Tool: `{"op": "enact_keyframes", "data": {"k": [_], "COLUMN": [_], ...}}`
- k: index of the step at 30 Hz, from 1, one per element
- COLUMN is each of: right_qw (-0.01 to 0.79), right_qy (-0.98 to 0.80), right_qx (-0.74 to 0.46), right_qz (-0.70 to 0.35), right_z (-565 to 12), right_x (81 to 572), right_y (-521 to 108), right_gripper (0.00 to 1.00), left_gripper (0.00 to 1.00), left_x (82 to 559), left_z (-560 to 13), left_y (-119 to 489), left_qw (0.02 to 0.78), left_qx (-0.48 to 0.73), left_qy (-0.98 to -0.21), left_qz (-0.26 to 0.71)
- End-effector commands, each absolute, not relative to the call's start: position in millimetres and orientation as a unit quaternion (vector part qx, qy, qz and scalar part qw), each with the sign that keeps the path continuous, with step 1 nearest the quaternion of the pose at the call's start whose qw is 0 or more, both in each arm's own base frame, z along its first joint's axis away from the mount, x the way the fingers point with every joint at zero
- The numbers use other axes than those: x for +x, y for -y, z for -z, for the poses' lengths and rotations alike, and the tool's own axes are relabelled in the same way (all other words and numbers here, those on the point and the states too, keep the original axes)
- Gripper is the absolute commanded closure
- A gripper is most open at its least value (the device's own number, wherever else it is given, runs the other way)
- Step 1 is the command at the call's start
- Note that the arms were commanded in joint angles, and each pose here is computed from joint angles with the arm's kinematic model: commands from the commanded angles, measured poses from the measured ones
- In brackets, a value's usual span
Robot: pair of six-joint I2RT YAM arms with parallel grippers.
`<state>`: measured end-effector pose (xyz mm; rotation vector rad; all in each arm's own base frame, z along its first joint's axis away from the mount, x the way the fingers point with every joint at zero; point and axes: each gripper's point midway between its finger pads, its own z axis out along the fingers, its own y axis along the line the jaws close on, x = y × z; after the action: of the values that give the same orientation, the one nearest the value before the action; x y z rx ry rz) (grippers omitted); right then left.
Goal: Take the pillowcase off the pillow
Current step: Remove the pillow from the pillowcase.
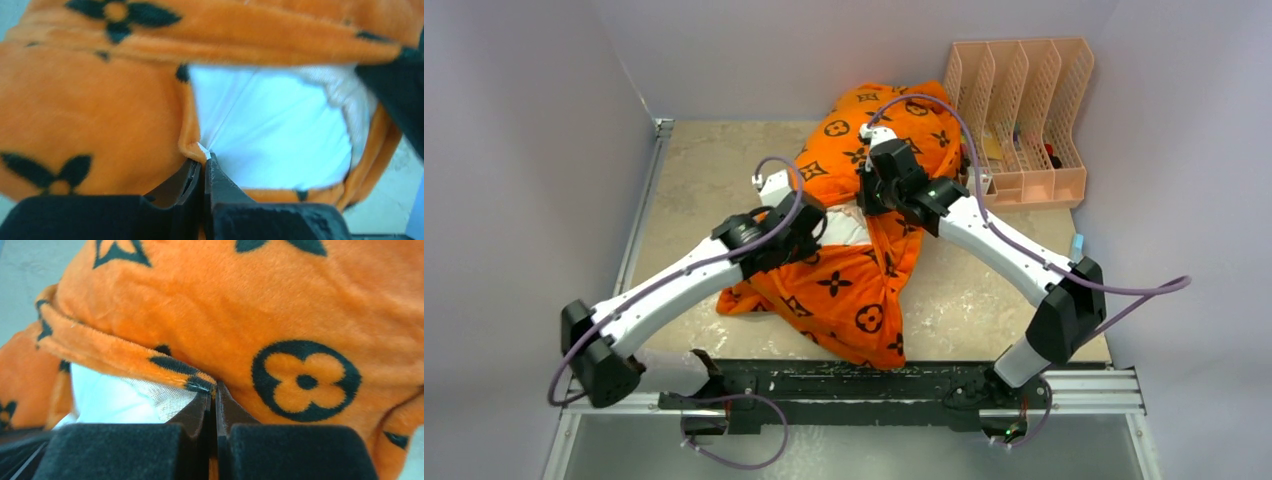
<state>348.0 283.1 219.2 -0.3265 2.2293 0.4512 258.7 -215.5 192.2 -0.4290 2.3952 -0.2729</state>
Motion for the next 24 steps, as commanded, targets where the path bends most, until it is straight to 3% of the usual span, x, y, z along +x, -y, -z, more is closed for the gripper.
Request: {"op": "enact_keyframes", "data": {"k": [1,3,8,13,19,22,24], "right_qw": [0.471,0.497,0.540,0.493,0.356,0.363,0.372], "right_qy": [-0.880,-0.863,-0.835,-0.862,-0.933,-0.917,-0.904], "right_qx": [-0.052,-0.031,-0.016,-0.001,-0.042,-0.105,-0.123], "right_qz": [0.032,0.093,0.110,0.118,-0.032,-0.129,-0.172], "right_z": [-236,-244,-269,-240,-168,-183,-203], "right_x": [390,404,426,429,389,370,362], "right_y": [-204,-185,-180,-164,-173,-201,-214], "right_gripper": [1.00,1.00,1.00,1.00,1.00,1.00,0.94], "left_gripper": [1.00,1.00,1.00,1.00,1.00,1.00,1.00], "left_x": [195,168,120,102,122,146,153], "left_z": [-185,-161,-133,-132,-129,-141,-135], "left_y": [169,155,129,98,110,125,128], "left_qw": [0.307,0.274,0.221,0.220,0.240,0.279,0.284], "left_qx": [-0.157,-0.178,-0.237,-0.259,-0.243,-0.243,-0.243], "left_qy": [-0.934,-0.939,-0.936,-0.934,-0.935,-0.921,-0.921], "left_qz": [0.093,0.108,0.139,0.108,0.095,0.122,0.112]}}
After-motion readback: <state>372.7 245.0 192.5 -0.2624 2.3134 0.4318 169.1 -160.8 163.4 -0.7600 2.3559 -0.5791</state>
